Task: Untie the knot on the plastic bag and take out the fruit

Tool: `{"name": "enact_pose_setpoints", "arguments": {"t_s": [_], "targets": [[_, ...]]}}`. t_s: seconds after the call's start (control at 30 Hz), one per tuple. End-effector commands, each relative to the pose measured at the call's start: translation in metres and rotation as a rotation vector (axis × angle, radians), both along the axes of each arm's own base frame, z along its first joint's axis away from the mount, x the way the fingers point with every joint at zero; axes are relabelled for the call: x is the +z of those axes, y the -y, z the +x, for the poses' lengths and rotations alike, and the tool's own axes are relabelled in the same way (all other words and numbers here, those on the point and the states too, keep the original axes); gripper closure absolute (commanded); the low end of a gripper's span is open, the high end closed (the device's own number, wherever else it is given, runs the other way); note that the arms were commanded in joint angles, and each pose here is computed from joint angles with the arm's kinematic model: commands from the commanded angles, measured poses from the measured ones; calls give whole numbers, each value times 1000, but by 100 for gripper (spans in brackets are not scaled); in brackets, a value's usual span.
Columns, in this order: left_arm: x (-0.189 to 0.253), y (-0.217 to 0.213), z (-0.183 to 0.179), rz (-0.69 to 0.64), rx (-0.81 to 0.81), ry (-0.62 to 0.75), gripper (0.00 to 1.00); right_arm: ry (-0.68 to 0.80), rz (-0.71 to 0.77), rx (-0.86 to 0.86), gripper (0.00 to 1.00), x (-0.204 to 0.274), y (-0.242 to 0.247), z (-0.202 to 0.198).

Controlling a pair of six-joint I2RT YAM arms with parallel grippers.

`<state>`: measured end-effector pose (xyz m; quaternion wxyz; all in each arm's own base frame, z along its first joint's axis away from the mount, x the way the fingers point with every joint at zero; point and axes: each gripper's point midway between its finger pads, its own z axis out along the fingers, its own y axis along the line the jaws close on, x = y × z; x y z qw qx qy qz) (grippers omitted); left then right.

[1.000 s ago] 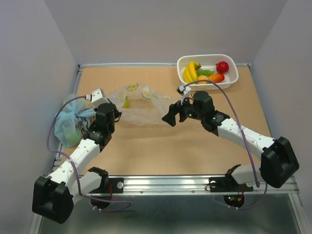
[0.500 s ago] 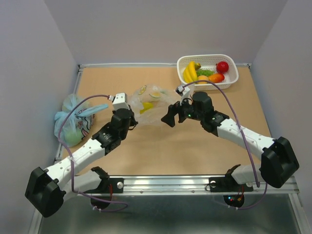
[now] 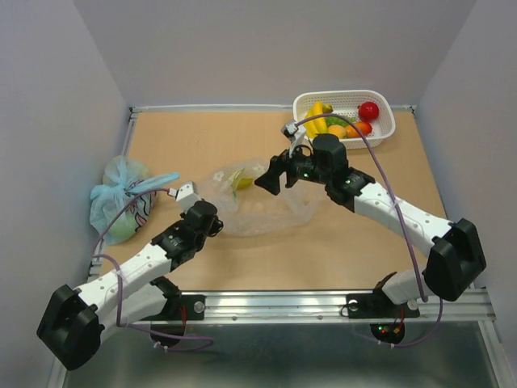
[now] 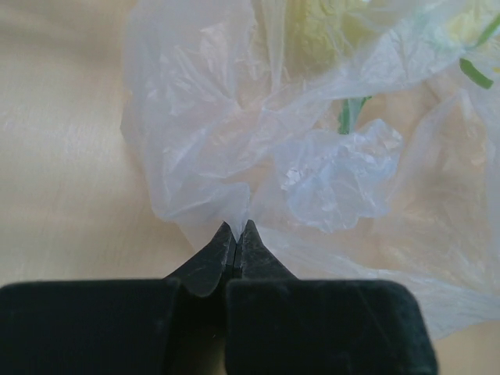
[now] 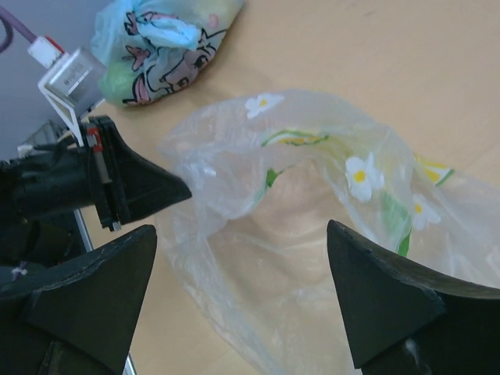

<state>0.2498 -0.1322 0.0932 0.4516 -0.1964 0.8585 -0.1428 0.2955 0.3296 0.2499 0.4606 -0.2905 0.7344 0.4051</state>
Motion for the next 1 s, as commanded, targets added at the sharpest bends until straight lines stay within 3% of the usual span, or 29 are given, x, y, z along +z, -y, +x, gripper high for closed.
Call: {"name": "enact_pose_setpoints", "arguments": {"t_s": [0.0, 0.17, 0.33, 0.47, 0.63, 0.83, 0.97], "targets": [[7, -7, 0, -78, 91, 22, 100, 45, -7, 46, 8, 17, -17, 9], [29, -13, 4, -114, 130, 90, 100, 41, -128, 86, 16, -21, -28, 18], [41, -19, 1, -119, 144, 114, 100, 75, -242, 142, 36, -51, -36, 14], [38, -20, -3, -113, 130, 103, 100, 95, -343, 175, 39, -84, -44, 10], [32, -17, -8, -117, 103, 85, 100, 138, -443, 124, 40, -111, -50, 37], [35, -17, -11, -113, 81, 84, 100, 206, -461, 95, 38, -114, -71, 71], [46, -14, -10, -101, 53, 94, 100, 250, -484, 103, 26, -121, -83, 81]]}}
